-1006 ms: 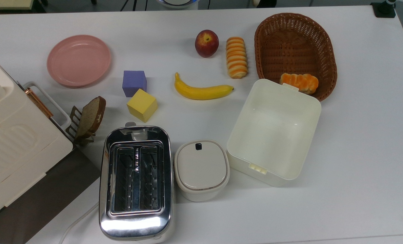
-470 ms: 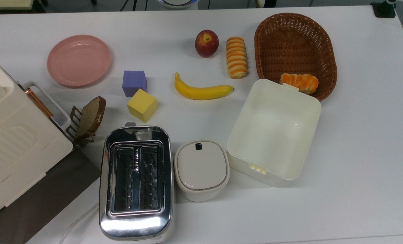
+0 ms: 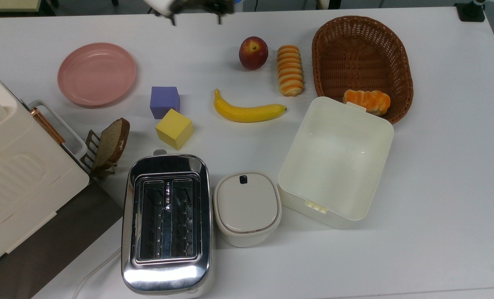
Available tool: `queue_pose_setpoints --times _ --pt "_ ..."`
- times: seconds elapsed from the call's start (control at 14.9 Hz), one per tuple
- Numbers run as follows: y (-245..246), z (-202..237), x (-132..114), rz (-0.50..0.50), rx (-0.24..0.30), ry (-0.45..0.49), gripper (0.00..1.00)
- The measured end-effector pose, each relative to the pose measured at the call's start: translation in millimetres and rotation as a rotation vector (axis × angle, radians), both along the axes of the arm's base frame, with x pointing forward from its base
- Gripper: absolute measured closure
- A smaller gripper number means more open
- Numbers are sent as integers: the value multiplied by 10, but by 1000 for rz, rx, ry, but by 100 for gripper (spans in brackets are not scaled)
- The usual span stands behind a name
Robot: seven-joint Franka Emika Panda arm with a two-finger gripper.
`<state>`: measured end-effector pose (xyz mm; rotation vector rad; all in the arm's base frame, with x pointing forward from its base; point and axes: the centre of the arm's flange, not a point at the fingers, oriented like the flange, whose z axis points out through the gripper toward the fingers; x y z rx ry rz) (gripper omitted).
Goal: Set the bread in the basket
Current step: 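Move the gripper over the striped bread loaf and lower it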
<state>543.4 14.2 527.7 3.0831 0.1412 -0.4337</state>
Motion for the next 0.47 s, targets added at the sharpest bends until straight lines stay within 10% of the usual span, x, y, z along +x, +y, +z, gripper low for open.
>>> queue_pose_setpoints --times 0.47 --pt "1160 -879 -1 6 -7 -39 0"
